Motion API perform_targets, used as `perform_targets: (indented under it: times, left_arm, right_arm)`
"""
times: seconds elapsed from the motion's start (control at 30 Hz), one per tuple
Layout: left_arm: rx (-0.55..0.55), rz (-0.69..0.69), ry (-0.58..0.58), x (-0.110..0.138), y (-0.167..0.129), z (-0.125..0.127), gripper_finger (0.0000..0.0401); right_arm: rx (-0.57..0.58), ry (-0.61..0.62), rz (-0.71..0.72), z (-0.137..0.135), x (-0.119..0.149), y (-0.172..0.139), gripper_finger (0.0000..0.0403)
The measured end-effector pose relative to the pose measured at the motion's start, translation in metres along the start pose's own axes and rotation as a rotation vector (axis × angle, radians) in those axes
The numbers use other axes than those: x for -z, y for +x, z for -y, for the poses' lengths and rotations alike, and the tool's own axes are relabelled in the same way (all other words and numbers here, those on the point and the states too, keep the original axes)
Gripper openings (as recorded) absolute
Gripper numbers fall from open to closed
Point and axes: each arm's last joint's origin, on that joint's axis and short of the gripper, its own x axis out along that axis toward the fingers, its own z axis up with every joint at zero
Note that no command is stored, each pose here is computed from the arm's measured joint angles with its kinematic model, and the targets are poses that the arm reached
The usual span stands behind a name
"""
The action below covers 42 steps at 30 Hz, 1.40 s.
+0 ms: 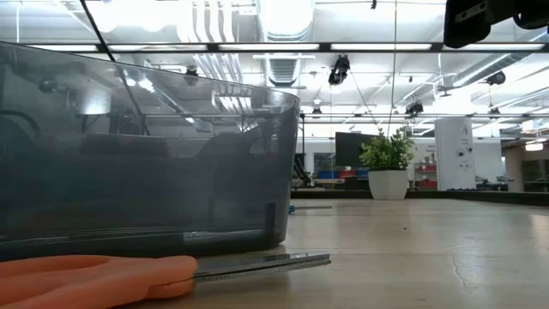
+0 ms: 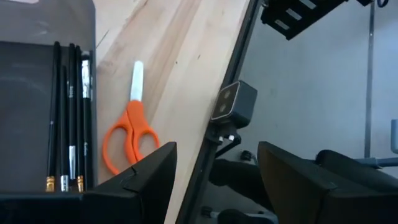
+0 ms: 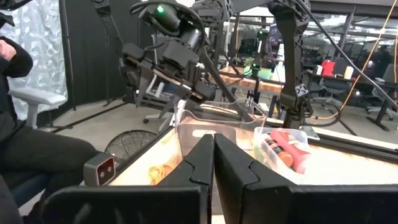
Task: Pick & Place Paint Supplies
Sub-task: Put the orange scissors into the bottom transparent bin
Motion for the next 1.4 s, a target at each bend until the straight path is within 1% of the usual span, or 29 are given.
perform_targets:
  times: [0.3,0.73,1.0,1.1,1.27,1.4]
  left_arm:
    - [0.015,0.006,-0.006,0.001,0.001,0.001,0.0232]
    - [-0.001,0.017,-0.006,-0.002,0.002,-0.001,0.0232]
    - [-0.032,0.073,-0.026,-0.006,0.004,-0.004,0.0232]
    - [-0.052,0.065,-0.029,-0.004,0.012,-0.006,0.0232]
    - [-0.121,-0.001,-0.046,0.004,0.029,-0.013,0.0232]
    - [-0.123,-0.023,-0.065,0.004,0.036,-0.010,0.0232]
  right_arm:
    - [0.000,0.000,0.000,0.000,0.000,0.000,0.0008]
    - [-0.001,0.000,0.000,0.000,0.000,0.000,0.0008]
    - [0.000,0.000,0.000,0.000,0.000,0.000,0.0008]
    - [0.000,0.000,0.000,0.000,0.000,0.000,0.0008]
    - [-0.001,-0.002,-0.005,0.000,0.000,0.000,0.0008]
    - [0.000,-0.001,-0.005,0.000,0.001,0.000,0.0008]
